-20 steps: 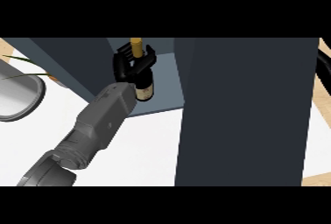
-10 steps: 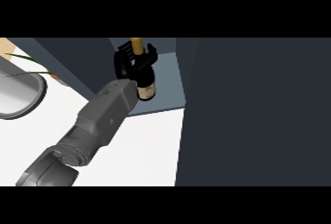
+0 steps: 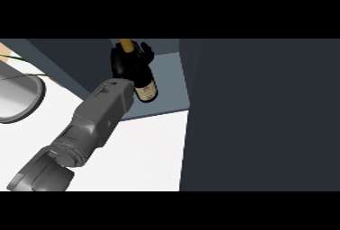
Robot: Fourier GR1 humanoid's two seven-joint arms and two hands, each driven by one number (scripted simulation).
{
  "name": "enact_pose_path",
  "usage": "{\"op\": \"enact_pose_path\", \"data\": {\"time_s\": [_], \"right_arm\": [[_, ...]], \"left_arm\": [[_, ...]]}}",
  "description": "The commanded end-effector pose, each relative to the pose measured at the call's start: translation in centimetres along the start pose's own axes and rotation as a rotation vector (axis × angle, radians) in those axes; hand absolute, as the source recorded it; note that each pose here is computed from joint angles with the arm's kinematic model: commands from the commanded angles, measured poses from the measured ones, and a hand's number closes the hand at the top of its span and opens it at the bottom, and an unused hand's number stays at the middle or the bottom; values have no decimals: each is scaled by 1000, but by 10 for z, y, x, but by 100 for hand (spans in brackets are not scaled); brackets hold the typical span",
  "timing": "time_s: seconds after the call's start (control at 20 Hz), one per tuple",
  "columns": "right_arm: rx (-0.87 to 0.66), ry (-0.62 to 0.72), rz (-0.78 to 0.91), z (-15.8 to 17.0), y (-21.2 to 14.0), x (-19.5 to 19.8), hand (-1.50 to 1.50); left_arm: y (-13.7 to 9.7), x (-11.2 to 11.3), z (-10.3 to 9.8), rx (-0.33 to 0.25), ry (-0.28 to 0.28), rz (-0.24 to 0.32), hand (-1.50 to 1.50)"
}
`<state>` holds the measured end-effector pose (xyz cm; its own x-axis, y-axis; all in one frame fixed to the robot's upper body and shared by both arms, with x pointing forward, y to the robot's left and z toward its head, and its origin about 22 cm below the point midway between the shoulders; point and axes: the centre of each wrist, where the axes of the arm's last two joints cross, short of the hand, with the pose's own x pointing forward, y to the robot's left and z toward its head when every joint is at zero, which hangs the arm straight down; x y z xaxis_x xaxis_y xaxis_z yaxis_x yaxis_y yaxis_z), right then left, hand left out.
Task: Pick up the wine, place it into the cabinet and close the cabinet
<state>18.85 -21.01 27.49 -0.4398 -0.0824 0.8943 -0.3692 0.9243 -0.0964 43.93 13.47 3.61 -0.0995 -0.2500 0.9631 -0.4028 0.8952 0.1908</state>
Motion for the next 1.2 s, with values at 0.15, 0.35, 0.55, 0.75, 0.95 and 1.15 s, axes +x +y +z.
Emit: {"op": "enact_pose_path", "data": {"time_s": [0.15,0.35,0.55,0.75,0.95,1.15], "right_arm": [[13,-10,-7,2,1,1,-150],[31,-21,10,4,4,3,-150],[36,-38,1,2,2,5,-150],[42,-20,-3,6,5,5,-150],[46,-18,-4,4,5,2,-150],[65,-15,-9,9,7,5,-150]], "left_arm": [[20,-29,6,74,36,-161,150],[36,-33,-2,86,36,-198,150],[31,-40,7,29,51,-225,-150],[31,-37,4,39,68,-204,-150],[41,-38,-2,44,88,-200,-150],[50,-39,-6,45,94,-183,-150]]}}
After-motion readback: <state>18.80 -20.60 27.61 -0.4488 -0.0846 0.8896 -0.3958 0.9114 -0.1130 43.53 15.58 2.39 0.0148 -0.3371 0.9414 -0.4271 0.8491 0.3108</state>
